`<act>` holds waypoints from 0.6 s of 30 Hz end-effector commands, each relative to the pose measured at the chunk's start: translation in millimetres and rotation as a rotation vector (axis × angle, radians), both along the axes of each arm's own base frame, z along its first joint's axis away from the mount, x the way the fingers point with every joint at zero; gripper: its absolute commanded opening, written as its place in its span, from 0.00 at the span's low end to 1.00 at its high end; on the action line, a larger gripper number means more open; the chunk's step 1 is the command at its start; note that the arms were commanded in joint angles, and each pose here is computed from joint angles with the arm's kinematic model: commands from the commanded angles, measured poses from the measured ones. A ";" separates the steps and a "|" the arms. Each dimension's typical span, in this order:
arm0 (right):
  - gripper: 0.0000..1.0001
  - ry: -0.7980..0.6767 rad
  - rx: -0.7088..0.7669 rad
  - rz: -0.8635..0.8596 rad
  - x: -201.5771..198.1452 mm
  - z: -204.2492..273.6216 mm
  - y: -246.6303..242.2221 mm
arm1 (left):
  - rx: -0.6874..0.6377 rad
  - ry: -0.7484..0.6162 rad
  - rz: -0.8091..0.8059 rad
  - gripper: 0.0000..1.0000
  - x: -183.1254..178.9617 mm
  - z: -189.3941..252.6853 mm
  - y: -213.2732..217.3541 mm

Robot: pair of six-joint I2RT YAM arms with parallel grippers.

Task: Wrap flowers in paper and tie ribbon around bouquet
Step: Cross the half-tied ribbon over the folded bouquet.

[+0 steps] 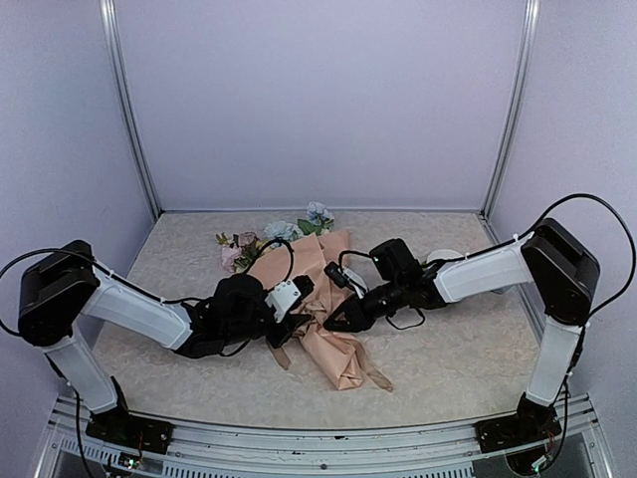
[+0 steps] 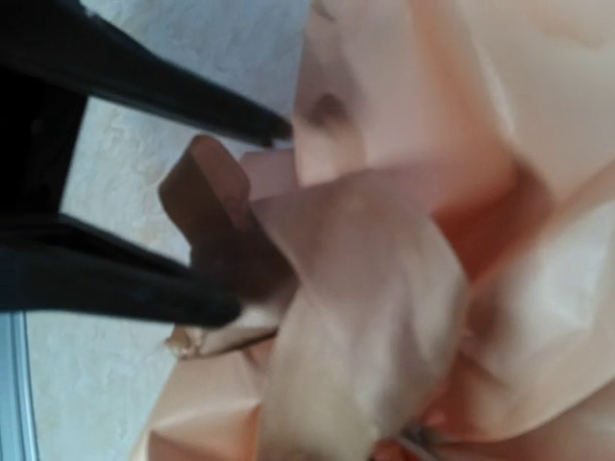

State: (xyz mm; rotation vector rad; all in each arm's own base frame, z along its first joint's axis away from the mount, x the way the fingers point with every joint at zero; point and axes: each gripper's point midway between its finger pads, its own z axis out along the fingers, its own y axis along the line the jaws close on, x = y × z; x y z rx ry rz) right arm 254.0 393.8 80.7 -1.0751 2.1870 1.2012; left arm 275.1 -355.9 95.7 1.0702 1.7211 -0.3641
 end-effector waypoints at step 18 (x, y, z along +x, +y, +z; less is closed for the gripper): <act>0.01 0.063 0.066 0.059 -9.9 -0.4 15.6 | 0.070 -0.082 0.051 0.05 7.0 -3.0 -7.8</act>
